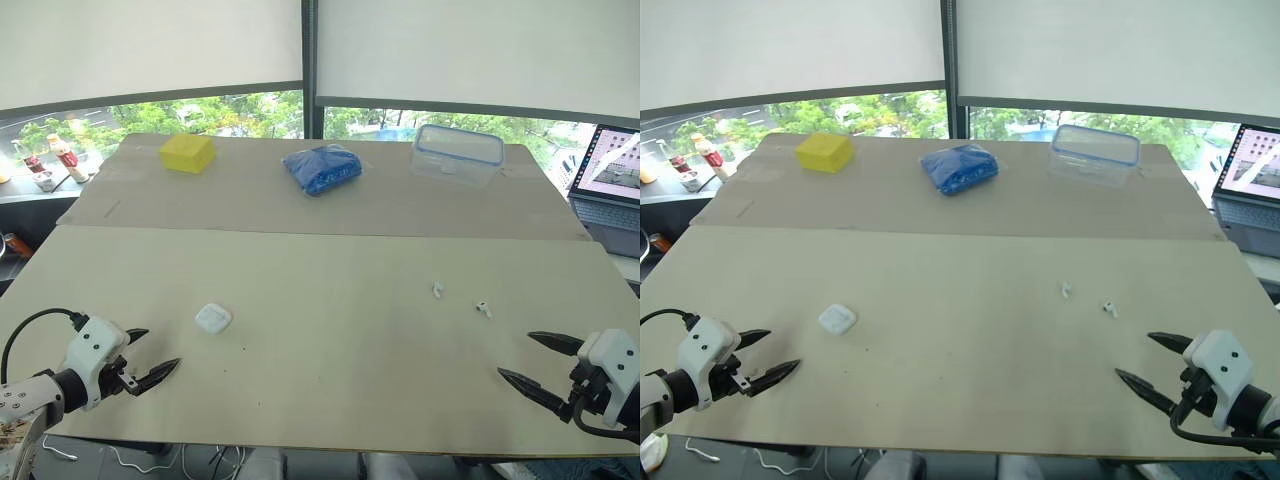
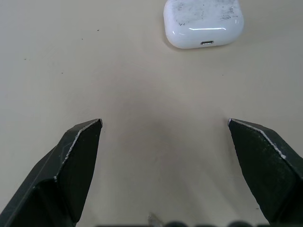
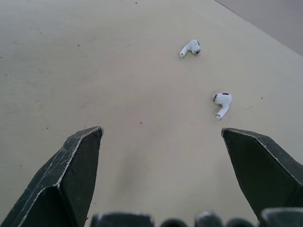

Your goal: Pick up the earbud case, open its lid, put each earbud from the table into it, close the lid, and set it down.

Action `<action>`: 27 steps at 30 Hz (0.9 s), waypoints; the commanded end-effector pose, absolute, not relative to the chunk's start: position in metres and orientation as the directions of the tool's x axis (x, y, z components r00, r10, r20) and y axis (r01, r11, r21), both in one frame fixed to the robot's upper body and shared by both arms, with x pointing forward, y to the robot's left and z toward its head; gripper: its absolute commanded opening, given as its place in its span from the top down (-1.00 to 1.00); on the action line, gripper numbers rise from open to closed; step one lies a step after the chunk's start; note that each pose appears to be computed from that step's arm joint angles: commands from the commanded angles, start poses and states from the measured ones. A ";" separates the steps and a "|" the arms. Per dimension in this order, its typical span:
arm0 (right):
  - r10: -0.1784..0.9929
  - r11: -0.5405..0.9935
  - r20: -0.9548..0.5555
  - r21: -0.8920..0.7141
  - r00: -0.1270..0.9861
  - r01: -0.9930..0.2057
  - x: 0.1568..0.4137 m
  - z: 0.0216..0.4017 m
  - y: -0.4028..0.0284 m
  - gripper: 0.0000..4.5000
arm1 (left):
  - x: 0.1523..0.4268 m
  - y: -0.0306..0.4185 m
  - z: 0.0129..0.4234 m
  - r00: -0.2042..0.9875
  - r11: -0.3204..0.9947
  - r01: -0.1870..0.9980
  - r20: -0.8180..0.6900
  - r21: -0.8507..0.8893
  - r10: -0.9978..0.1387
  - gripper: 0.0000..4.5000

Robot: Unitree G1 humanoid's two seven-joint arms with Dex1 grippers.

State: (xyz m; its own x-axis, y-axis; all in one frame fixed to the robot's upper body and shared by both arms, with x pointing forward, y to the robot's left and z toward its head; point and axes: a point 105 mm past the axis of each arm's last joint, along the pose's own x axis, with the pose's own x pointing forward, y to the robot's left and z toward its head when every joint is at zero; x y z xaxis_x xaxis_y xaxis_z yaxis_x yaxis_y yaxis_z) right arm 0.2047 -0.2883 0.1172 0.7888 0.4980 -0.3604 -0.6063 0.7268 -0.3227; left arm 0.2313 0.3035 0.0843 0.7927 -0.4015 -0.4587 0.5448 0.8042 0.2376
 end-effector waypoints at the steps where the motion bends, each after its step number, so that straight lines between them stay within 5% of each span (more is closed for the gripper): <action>1: 0.506 0.710 -0.344 -0.355 0.791 -0.608 0.207 0.129 -0.286 -0.97 | 0.235 0.307 0.094 0.817 0.802 0.525 -0.431 0.284 -0.382 -1.00; 27: 0.503 0.716 -0.351 -0.342 0.790 -0.608 0.204 0.128 -0.283 -0.97 | 0.227 0.311 0.110 0.805 0.813 0.561 -0.335 0.157 -0.490 -1.00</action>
State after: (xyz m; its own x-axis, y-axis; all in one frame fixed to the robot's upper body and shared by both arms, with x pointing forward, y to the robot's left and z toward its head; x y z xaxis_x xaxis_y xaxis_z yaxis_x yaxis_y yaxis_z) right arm 0.2043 -0.2827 0.1179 0.7787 0.5050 -0.3723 -0.6173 0.7229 -0.3104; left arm 0.2274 0.3090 0.0958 0.7984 -0.4827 -0.3600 0.5572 0.8189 0.1375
